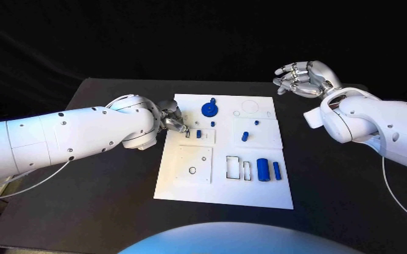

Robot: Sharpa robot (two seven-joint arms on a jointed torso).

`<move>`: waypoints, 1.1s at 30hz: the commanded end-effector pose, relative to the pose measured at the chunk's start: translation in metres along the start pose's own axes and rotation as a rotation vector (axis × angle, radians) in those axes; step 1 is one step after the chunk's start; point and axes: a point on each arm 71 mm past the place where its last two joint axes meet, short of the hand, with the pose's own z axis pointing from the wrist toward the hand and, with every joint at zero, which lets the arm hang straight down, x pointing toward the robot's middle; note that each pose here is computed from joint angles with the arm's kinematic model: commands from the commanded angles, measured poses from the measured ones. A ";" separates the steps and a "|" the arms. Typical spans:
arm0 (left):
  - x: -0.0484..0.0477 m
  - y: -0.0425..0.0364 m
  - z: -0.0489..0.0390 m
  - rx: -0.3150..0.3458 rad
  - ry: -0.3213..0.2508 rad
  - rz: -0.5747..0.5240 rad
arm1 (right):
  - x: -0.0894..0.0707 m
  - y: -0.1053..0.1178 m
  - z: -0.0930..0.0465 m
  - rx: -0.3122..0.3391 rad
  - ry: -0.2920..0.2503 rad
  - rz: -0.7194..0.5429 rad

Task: Assemble the parts on the task board

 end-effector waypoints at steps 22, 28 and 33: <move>0.0079 -0.0058 0.0057 -0.009 0.067 0.077 | 0.002 0.001 0.000 -0.010 0.014 0.001; 0.0081 -0.0054 0.0065 -0.011 0.069 0.082 | 0.002 0.001 -0.001 -0.010 0.014 0.001; 0.0083 -0.0049 0.0073 -0.014 0.068 0.085 | 0.002 0.001 -0.001 -0.011 0.015 0.001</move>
